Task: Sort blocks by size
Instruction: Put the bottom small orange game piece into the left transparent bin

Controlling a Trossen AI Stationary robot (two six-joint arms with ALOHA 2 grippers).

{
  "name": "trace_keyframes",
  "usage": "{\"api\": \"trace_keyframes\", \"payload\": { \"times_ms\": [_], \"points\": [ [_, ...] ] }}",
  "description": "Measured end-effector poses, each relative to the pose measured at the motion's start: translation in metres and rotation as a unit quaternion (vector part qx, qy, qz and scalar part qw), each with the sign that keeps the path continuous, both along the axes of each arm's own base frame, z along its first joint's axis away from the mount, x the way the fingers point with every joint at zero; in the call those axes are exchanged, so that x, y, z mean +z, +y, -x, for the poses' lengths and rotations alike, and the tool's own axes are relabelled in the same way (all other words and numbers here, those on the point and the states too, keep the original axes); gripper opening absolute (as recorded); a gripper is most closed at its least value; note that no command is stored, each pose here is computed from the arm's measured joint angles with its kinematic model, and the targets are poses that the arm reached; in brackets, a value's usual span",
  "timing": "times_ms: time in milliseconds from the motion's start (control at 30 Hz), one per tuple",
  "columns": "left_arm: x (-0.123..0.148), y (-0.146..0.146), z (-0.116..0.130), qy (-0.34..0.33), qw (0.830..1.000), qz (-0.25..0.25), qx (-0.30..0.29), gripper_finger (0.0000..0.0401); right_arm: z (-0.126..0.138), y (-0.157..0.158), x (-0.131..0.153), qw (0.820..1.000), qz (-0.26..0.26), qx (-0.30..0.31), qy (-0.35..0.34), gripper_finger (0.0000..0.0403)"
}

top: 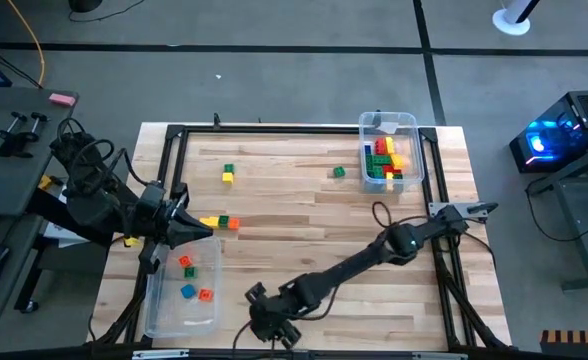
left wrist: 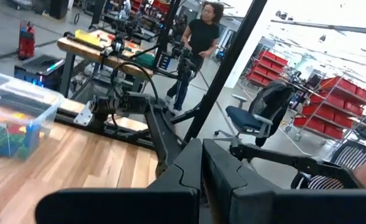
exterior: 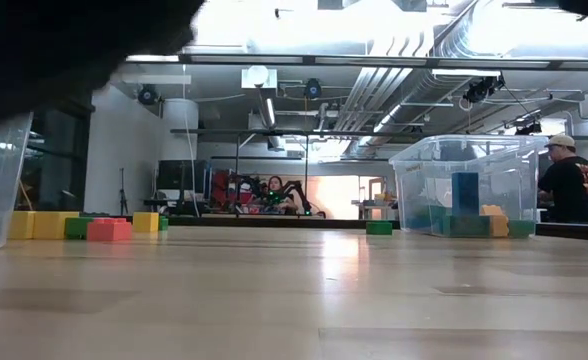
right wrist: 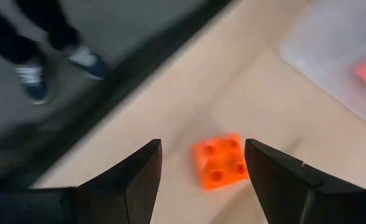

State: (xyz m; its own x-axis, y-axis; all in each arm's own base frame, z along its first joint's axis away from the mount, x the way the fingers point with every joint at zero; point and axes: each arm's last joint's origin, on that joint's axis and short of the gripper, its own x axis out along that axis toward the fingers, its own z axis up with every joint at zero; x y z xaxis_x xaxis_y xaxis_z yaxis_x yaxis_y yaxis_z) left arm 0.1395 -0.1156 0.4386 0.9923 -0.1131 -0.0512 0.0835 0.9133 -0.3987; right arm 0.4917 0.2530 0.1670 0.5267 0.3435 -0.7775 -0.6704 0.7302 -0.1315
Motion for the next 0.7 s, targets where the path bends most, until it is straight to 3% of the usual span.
{"api": "trace_keyframes", "payload": {
  "times_ms": [133, 333, 700],
  "points": [
    [-0.002, 0.0, 0.0, 0.007, 1.0, 0.003, 0.001, 0.0, -0.006, -0.005, -0.009, 0.999, 0.021, -0.025, -0.013, 0.0226],
    [-0.004, 0.0, 0.0, 0.016, 1.0, 0.004, 0.001, 0.0, -0.009, -0.012, -0.013, 1.0, 0.003, 0.026, 0.002, 0.0226],
    [-0.006, 0.0, 0.0, 0.026, 1.0, 0.008, 0.002, 0.0, -0.016, -0.015, -0.042, 1.0, 0.008, 0.023, 0.01, 0.0226]
  ]
}}
